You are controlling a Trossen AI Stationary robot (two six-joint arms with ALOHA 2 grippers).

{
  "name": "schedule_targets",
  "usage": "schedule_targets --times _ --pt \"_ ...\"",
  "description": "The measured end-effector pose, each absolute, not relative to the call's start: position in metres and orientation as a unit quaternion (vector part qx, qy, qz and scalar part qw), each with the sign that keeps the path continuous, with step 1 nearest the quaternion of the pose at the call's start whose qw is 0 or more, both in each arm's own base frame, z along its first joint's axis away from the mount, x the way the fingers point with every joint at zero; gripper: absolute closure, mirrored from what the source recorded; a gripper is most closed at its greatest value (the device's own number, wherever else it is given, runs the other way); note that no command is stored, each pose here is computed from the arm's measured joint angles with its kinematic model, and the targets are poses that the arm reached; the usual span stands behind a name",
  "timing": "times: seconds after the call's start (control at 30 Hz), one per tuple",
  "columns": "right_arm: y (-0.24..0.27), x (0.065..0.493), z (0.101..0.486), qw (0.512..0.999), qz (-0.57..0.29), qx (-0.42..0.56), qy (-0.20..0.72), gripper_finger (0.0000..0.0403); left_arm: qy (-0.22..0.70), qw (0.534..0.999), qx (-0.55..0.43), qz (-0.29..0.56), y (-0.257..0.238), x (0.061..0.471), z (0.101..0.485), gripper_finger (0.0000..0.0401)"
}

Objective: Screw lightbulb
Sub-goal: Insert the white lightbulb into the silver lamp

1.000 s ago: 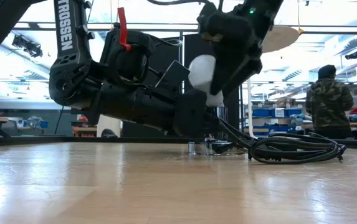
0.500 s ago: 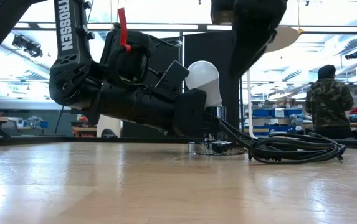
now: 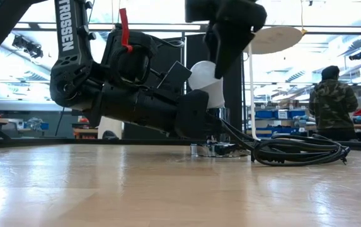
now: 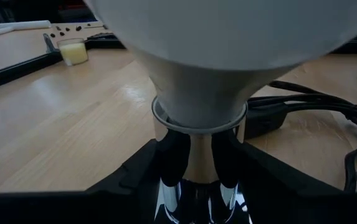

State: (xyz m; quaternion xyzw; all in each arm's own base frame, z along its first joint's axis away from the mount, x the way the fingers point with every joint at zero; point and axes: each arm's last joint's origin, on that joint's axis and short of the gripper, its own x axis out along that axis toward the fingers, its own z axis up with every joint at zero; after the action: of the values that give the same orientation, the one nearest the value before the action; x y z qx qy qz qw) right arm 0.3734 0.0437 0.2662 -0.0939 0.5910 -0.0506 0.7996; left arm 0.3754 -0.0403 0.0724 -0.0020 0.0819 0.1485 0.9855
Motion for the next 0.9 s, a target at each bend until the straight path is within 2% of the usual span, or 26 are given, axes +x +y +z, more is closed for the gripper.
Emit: schedule_targets --times 0.3,0.67,0.9 --pt "0.048 0.403 0.244 0.759 -0.029 -0.128 0.638 0.0023 0.082 0.986 -0.003 0.148 -0.040 0.375 0.072 0.0217" --pt "0.044 0.405 0.245 0.758 -0.054 -0.129 0.637 0.0032 0.083 0.986 -0.003 0.146 -0.040 0.375 0.072 0.0217" --pt "0.044 0.405 0.245 0.757 -0.050 -0.129 0.639 0.0083 0.083 0.986 -0.004 0.144 -0.040 0.375 0.072 0.0217"
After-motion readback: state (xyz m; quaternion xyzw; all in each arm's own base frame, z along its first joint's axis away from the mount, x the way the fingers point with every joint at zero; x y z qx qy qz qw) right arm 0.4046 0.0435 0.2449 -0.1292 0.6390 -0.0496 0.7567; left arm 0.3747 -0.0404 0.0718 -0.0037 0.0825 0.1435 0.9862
